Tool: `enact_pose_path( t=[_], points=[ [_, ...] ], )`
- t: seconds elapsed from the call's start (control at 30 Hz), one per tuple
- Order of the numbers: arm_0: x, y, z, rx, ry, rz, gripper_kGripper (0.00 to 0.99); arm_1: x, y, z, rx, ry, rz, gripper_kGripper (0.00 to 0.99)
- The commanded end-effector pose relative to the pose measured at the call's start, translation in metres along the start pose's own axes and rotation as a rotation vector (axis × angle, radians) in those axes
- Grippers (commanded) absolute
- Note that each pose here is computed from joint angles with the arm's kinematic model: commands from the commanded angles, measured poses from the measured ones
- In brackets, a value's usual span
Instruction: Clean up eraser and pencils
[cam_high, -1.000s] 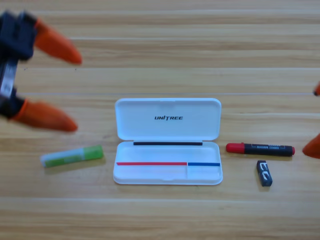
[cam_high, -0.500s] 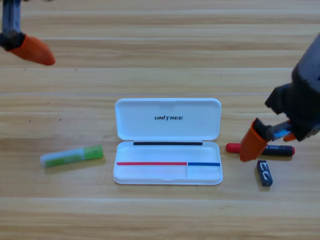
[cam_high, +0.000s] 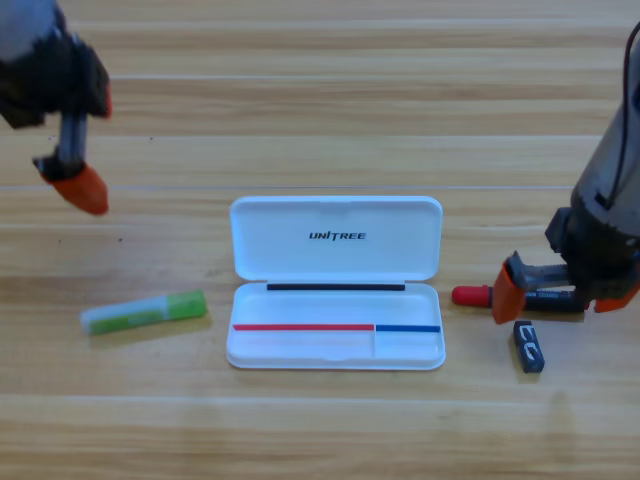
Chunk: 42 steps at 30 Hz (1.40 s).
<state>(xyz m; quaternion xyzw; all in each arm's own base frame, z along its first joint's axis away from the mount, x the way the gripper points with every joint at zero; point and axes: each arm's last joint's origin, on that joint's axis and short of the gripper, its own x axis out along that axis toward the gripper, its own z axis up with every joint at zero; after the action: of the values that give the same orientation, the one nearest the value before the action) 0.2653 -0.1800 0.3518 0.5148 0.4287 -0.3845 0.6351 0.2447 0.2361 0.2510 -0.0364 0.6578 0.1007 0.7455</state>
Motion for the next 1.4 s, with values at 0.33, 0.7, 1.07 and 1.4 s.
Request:
enact_pose_path(
  t=[0.33, 0.7, 1.07, 1.4],
  points=[
    [0.124, -0.013, 0.008, -0.093, 0.165, -0.171, 0.96, 0.075, -0.009, 0.013, 0.076, 0.063, -0.067, 0.89],
    [0.149, -0.022, -0.005, -0.126, 0.144, -0.226, 0.979, 0.095, -0.01, 0.014, 0.07, 0.095, -0.094, 0.586],
    [0.166, -0.031, -0.022, -0.129, 0.119, -0.231, 0.977, 0.084, -0.01, 0.005, 0.002, 0.174, -0.041, 0.0],
    [0.169, -0.031, -0.023, -0.133, 0.098, -0.229, 0.98, 0.011, 0.019, 0.025, -0.662, 0.198, 0.066, 0.0]
  ],
)
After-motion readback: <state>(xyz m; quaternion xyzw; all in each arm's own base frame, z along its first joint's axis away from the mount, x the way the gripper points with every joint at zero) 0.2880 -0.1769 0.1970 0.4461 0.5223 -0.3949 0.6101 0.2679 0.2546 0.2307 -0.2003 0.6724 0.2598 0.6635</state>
